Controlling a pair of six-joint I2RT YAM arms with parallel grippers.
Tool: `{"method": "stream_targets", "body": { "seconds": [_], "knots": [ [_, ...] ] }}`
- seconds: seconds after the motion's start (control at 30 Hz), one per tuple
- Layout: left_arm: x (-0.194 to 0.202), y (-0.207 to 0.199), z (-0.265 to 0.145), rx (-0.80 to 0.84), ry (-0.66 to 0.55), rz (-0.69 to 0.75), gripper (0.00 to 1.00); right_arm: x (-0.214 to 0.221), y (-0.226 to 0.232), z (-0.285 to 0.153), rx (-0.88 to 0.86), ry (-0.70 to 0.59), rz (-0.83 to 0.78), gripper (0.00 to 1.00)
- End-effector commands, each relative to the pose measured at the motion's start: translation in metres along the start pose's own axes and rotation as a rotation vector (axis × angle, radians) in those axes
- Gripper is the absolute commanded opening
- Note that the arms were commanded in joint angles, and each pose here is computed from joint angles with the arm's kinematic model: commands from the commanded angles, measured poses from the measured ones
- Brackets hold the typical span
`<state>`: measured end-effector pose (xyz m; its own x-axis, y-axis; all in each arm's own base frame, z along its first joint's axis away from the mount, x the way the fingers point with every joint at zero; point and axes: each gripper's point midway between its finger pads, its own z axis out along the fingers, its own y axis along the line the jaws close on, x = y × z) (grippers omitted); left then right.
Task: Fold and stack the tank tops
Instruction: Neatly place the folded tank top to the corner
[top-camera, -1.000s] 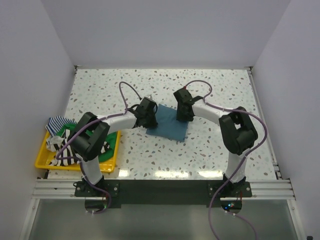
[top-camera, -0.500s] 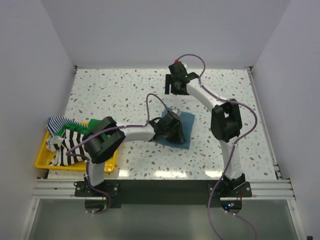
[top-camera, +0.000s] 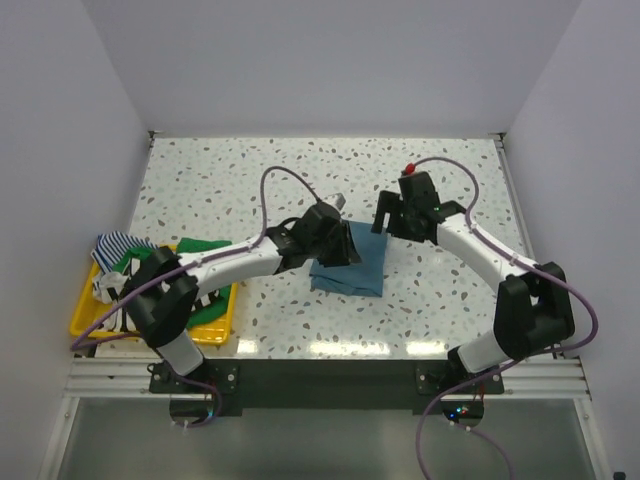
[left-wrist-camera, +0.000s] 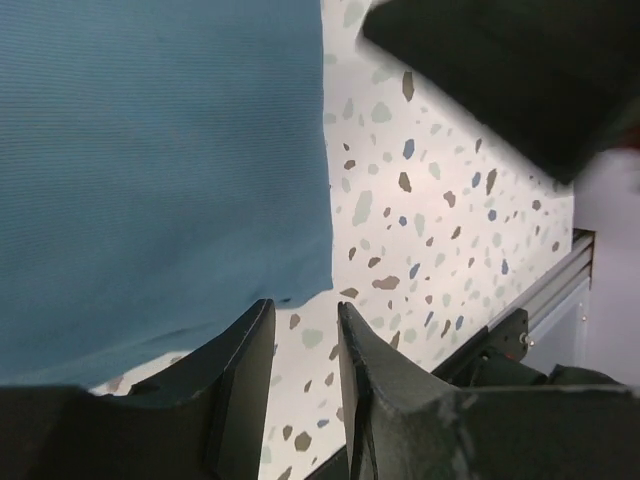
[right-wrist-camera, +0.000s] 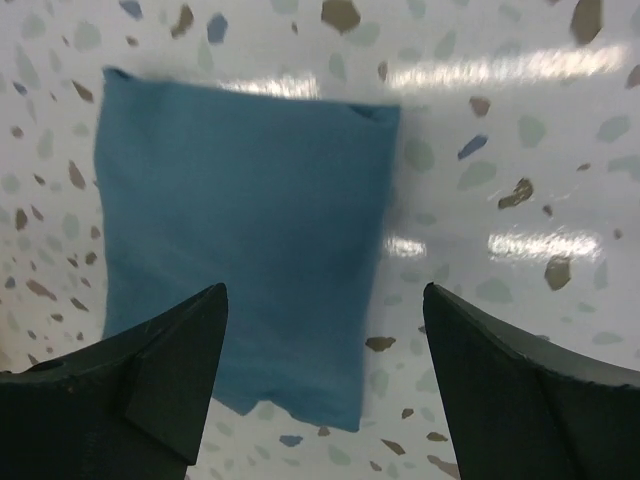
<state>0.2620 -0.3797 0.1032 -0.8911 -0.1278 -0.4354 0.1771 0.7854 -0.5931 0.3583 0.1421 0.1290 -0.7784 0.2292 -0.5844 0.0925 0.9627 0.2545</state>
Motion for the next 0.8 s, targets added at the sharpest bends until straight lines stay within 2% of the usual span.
{"method": "stream_targets", "body": {
  "seconds": [0.0, 0.07, 0.27, 0.53, 0.57, 0.63, 0.7, 0.77],
  "knots": [
    [-0.022, 0.021, -0.042, -0.026, -0.061, 0.011, 0.37, 0.029, 0.025, 0.009, -0.195, 0.033, 0.025, 0.83],
    [-0.032, 0.033, -0.061, -0.021, -0.085, 0.008, 0.37, 0.047, 0.014, 0.016, -0.167, 0.067, 0.035, 0.83],
    [-0.04, 0.042, -0.106, -0.022, -0.134, 0.07, 0.38, 0.068, 0.007, 0.046, -0.148, 0.109, 0.047, 0.73],
    [-0.039, 0.049, -0.135, -0.01, -0.156, 0.114, 0.38, 0.076, -0.007, 0.079, -0.096, 0.145, 0.05, 0.61],
    [-0.038, 0.049, -0.139, -0.003, -0.162, 0.116, 0.38, 0.079, -0.012, 0.081, -0.083, 0.153, 0.047, 0.56],
    [-0.039, 0.047, -0.143, 0.005, -0.169, 0.123, 0.38, 0.077, -0.021, 0.084, -0.048, 0.157, 0.039, 0.24],
    [-0.041, 0.048, -0.148, 0.0, -0.178, 0.14, 0.38, 0.069, -0.03, 0.088, 0.009, 0.166, -0.008, 0.0],
    [-0.046, 0.048, -0.153, -0.011, -0.198, 0.16, 0.38, 0.05, -0.037, 0.093, 0.051, 0.155, -0.06, 0.0]
  ]
}}
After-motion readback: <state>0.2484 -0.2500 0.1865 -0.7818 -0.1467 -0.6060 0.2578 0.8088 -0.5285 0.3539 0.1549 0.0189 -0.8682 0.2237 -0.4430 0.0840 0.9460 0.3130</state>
